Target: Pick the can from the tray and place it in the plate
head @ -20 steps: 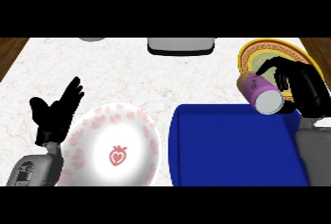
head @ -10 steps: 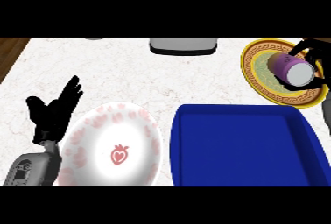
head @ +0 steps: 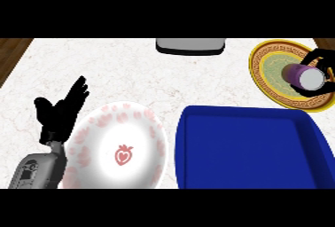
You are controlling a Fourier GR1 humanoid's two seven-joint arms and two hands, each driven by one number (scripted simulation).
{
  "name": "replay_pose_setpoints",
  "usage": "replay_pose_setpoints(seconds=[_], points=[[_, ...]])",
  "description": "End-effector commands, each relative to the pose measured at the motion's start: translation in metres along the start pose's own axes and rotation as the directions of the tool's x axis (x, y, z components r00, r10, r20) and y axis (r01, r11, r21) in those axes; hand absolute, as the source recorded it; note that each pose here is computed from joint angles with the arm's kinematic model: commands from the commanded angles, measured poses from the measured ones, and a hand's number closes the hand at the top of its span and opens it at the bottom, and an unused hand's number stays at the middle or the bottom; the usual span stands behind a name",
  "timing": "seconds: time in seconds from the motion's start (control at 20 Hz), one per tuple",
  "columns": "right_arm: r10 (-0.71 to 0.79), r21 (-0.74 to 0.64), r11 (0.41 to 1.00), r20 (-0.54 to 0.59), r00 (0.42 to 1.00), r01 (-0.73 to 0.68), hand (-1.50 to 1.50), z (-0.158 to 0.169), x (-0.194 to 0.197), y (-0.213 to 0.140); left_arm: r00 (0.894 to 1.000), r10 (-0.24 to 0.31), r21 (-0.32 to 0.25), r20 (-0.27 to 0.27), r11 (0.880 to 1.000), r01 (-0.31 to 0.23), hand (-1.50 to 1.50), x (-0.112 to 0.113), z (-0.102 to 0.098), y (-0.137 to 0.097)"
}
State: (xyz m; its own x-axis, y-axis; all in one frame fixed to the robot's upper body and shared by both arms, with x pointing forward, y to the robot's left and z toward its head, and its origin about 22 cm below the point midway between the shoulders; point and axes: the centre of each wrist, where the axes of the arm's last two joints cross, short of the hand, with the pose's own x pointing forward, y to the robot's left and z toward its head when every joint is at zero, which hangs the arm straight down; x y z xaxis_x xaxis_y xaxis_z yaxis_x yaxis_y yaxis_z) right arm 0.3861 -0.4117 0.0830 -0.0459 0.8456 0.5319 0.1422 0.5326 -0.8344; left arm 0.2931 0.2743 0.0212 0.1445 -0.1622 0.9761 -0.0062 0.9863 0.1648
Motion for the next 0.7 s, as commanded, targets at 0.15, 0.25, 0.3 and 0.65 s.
replay_pose_setpoints(seconds=[0.15,0.25,0.3,0.65], points=[[-0.068,0.168,0.984,0.011,0.998,0.065,-1.5,0.003,-0.022,-0.007,1.0,-0.014,-0.016,-0.001,1.0,0.014,0.0,0.001,-0.001,-0.002],[-0.12,0.112,0.987,0.056,0.991,0.114,-1.5,0.002,-0.022,-0.01,1.0,-0.005,-0.022,0.019,1.0,0.006,0.0,-0.015,0.005,-0.003],[-0.108,0.089,0.991,0.104,0.989,0.099,-1.5,0.003,-0.02,0.005,1.0,-0.007,-0.007,0.012,1.0,0.007,0.0,0.0,-0.006,0.007],[-0.408,0.054,0.906,0.377,0.832,0.42,-1.5,-0.008,-0.013,-0.02,1.0,0.004,0.017,-0.017,1.0,-0.004,0.0,-0.007,0.008,-0.001]])
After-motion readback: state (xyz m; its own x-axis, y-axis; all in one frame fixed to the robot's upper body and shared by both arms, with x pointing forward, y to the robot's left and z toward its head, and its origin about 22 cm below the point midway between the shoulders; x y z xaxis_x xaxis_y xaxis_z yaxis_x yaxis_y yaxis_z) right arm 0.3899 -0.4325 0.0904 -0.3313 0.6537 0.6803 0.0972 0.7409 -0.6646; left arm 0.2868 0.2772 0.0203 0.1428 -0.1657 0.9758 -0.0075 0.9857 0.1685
